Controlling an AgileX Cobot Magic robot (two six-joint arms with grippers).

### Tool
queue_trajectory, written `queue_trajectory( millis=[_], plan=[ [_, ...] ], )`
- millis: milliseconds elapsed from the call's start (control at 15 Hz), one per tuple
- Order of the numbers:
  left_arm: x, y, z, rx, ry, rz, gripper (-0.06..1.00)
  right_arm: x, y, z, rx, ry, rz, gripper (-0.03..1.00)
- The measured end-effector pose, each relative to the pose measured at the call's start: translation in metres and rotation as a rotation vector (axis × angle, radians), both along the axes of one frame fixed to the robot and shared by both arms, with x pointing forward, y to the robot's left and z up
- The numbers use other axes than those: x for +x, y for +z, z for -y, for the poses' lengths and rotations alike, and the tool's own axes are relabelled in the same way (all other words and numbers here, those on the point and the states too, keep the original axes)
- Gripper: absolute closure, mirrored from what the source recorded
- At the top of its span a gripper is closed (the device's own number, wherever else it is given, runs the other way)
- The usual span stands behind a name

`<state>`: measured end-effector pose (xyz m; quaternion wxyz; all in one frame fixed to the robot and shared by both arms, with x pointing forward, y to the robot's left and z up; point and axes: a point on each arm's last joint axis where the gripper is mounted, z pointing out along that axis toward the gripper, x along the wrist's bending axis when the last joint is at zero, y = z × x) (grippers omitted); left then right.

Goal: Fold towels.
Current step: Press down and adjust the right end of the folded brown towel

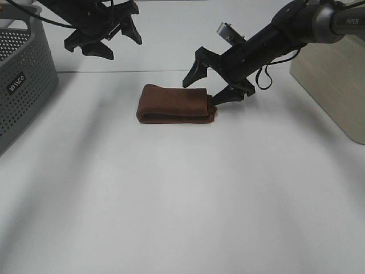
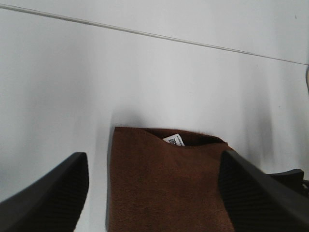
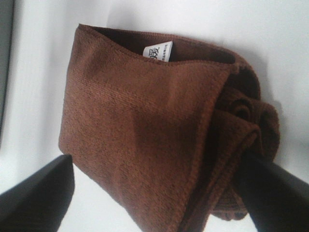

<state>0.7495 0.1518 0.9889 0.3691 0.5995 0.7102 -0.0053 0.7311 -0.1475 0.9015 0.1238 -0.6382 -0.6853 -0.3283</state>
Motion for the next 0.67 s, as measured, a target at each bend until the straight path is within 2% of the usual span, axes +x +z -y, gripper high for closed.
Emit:
queue_trajectory(
  millis=[133,267,467,667],
  plan=[
    [0.0,0.0,0.0,0.002,-0.001,0.0,0.23,-0.001,0.004,0.001,-0.021,0.007,0.007,0.11],
    [-0.004,0.007,-0.002,0.056,-0.043,0.007,0.23,-0.003,0.021,0.005,-0.071,0.032,0.045,0.11],
    [-0.024,0.044,-0.01,0.17,-0.131,0.009,0.23,-0.015,0.075,0.017,-0.154,0.038,0.062,0.11],
    [-0.052,0.089,-0.023,0.287,-0.185,-0.017,0.23,-0.037,0.114,0.027,-0.244,0.071,0.02,0.11]
  ],
)
